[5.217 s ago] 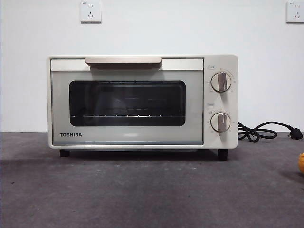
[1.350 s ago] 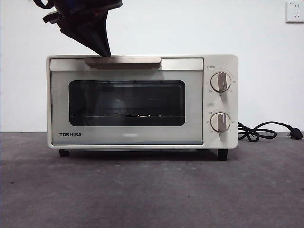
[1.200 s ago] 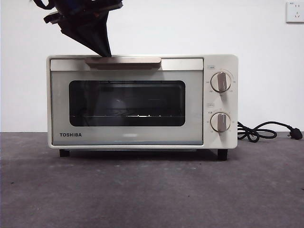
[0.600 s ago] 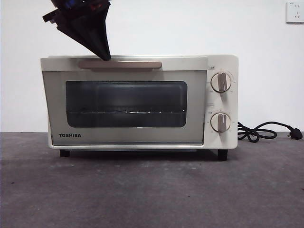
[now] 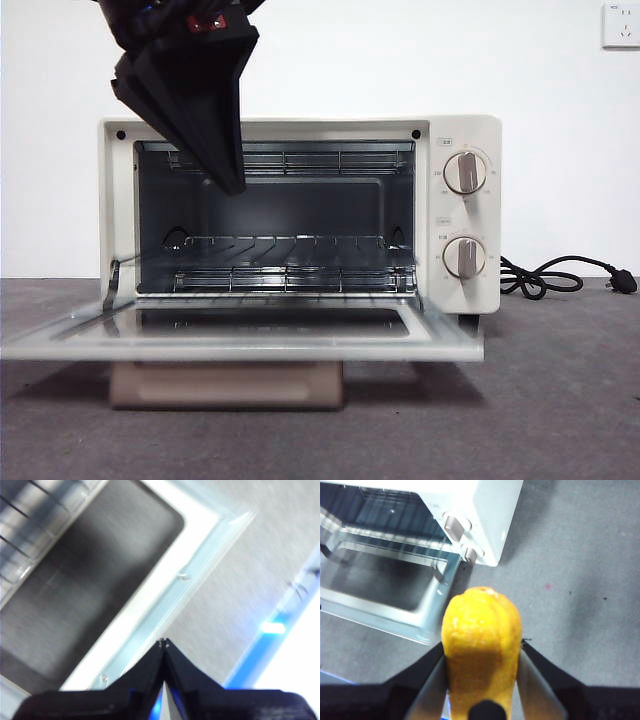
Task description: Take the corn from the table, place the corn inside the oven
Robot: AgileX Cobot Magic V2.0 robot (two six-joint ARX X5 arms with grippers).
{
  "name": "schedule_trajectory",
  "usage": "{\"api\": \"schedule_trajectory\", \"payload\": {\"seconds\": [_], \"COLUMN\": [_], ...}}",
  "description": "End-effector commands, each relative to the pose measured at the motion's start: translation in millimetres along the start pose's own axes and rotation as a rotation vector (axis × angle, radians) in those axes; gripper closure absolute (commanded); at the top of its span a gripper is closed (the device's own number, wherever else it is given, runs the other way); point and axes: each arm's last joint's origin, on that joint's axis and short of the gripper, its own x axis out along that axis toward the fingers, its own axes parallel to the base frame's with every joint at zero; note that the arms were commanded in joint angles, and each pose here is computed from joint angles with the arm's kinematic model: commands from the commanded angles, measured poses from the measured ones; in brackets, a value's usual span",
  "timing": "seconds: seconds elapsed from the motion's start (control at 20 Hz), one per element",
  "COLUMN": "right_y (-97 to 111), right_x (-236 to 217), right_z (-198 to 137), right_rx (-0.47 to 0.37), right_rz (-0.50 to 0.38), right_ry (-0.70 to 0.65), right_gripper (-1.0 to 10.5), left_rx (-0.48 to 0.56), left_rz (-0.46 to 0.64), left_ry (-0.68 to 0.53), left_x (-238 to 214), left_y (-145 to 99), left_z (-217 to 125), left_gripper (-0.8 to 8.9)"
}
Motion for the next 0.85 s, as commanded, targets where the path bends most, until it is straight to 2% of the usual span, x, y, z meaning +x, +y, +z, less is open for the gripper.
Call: {"api": "schedule_trajectory", "payload": {"seconds": [0.05, 0.25, 0.45, 0.7, 0.85], "right_y": [2, 8, 16, 45, 66], "right_x": [-1, -3, -5, -4, -5], "right_z": [0, 4, 11, 23, 28], "right_rx": [-0.026, -0.087, -0.143, -0.281, -0.330], "right_rz": [0.043, 0.278, 0.472, 0.595, 0.586], "right_ry": [-0.006, -0.059, -0.142, -0.232, -0.298], "right_gripper": [9.6, 9.6, 9.6, 9.6, 9.6], "left_rx": [0.004, 0.012, 0.015, -0.017, -0.051], "left_rz": [-0.006, -0.005, 0.004, 0.014, 0.062], "left_ry": [0.025, -0.031, -0.203, -0.515, -0.645], "left_x": [1, -13, -47, -110, -137], "left_y": [-5, -8, -11, -16, -18], "left_z": [-2, -4, -7, -23, -36], "left_gripper": [8.19, 8.19, 8.19, 8.19, 8.19]}}
